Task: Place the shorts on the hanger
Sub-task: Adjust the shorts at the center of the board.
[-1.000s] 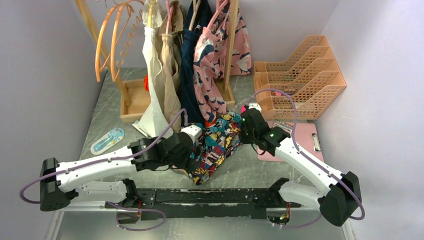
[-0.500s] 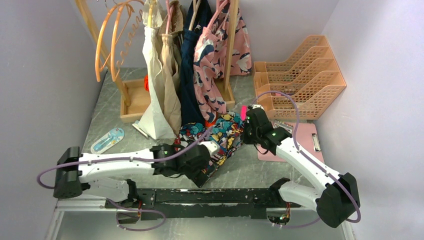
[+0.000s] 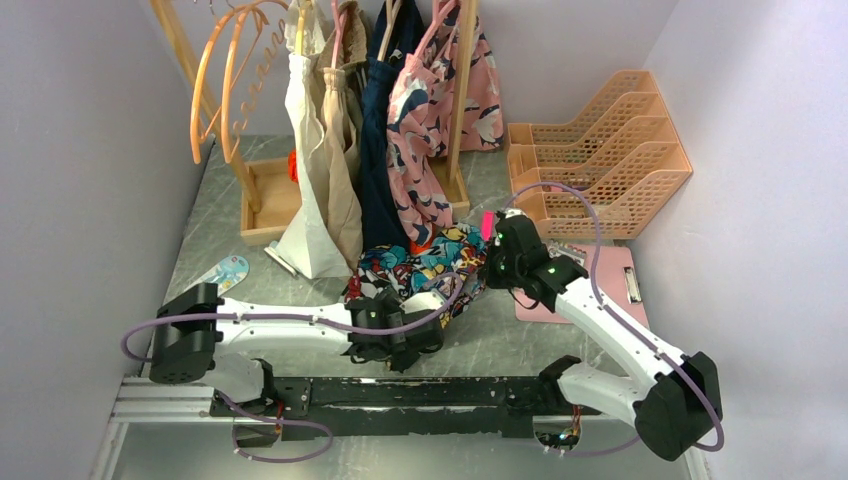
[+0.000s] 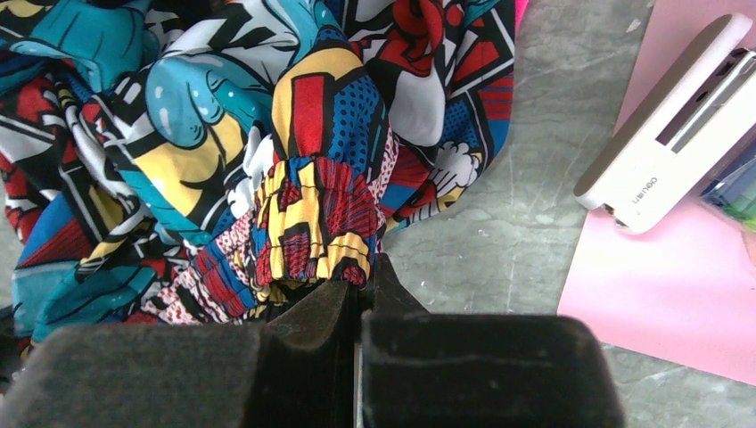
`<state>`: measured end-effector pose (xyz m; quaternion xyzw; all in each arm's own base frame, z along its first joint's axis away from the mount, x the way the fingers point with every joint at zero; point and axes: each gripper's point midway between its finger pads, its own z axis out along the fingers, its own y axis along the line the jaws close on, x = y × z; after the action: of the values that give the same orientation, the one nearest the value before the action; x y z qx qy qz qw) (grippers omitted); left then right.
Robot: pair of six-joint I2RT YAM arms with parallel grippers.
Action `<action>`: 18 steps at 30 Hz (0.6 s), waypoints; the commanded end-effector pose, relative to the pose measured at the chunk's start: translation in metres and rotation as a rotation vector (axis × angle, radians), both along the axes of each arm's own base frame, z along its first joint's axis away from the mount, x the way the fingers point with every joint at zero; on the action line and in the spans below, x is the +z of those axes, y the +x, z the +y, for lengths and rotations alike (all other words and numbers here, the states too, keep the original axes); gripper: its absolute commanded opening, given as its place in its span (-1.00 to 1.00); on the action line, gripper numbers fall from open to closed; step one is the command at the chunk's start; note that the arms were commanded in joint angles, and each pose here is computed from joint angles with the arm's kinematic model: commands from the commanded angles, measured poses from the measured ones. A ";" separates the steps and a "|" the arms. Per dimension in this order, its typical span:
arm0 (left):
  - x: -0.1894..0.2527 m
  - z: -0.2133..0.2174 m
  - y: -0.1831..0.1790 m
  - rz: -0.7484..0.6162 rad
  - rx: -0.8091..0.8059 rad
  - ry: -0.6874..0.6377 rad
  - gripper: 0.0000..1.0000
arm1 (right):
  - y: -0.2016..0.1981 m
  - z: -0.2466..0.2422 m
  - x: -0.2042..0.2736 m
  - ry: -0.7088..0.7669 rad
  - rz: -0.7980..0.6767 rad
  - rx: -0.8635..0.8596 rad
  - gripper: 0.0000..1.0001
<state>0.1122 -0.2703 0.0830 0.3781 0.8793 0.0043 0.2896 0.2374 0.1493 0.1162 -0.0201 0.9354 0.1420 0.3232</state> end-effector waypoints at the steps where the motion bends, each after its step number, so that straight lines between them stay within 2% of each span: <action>1: -0.003 0.011 0.013 -0.085 0.047 0.058 0.95 | -0.004 0.003 0.012 0.042 -0.008 0.013 -1.00; 5: -0.004 0.014 0.016 -0.108 0.072 0.064 0.81 | -0.005 0.003 0.020 0.047 -0.019 0.020 -1.00; 11: 0.014 0.015 0.023 -0.157 0.098 0.019 0.47 | -0.007 0.001 0.025 0.048 -0.026 0.019 -1.00; 14: 0.022 0.016 0.025 -0.166 0.099 0.004 0.52 | -0.007 0.001 0.026 0.052 -0.030 0.018 -1.00; 18: 0.024 0.010 0.015 -0.108 0.039 -0.017 0.75 | -0.007 0.002 0.027 0.057 -0.032 0.017 -1.00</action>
<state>0.1309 -0.2576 0.0972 0.3443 0.8737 0.0411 0.3413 0.2261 0.1495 0.1279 -0.0251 0.9328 0.1597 0.3222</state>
